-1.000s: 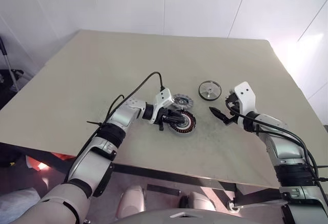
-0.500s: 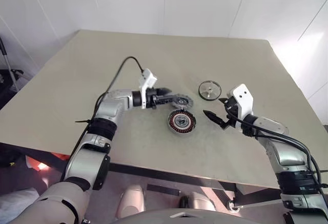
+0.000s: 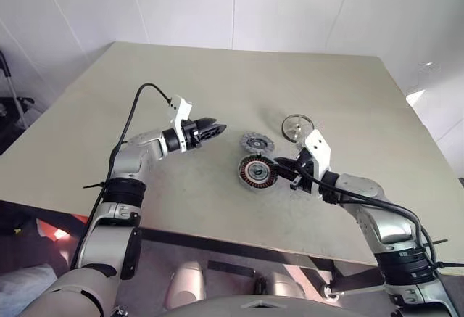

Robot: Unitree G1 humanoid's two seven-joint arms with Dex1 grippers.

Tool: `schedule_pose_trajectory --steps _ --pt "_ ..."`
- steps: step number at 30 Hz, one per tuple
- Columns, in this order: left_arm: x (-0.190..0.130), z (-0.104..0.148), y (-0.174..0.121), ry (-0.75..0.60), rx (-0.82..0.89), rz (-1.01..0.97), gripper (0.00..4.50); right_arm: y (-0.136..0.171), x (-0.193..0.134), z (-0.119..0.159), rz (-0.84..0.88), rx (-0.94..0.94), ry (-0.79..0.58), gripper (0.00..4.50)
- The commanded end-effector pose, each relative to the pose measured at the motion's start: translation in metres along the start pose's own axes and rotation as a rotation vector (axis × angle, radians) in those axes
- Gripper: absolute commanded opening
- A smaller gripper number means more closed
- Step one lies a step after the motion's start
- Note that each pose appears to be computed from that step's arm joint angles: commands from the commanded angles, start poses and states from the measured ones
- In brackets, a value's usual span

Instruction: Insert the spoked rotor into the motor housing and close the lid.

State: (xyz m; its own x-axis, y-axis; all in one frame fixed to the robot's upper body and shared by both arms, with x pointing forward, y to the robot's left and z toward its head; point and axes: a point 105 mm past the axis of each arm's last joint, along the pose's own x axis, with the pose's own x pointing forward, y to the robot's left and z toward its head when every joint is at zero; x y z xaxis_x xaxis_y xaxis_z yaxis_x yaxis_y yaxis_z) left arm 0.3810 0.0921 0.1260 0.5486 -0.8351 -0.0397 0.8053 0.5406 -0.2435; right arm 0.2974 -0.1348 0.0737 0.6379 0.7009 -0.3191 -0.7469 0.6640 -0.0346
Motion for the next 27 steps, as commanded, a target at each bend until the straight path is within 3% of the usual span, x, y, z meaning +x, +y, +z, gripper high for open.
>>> schedule_pose_trajectory --steps 1,13,27 --pt "-0.003 0.015 -0.002 -0.046 0.029 0.002 2.64 0.01 0.003 0.022 0.043 -0.057 -0.06 0.04" --pt "-0.005 0.0 0.002 -0.007 0.01 0.031 2.64 0.028 0.011 0.017 0.13 -0.057 -0.036 0.04" --pt "-0.007 -0.006 0.003 0.011 0.012 0.053 2.64 0.017 0.034 0.014 0.111 -0.066 -0.019 0.04"
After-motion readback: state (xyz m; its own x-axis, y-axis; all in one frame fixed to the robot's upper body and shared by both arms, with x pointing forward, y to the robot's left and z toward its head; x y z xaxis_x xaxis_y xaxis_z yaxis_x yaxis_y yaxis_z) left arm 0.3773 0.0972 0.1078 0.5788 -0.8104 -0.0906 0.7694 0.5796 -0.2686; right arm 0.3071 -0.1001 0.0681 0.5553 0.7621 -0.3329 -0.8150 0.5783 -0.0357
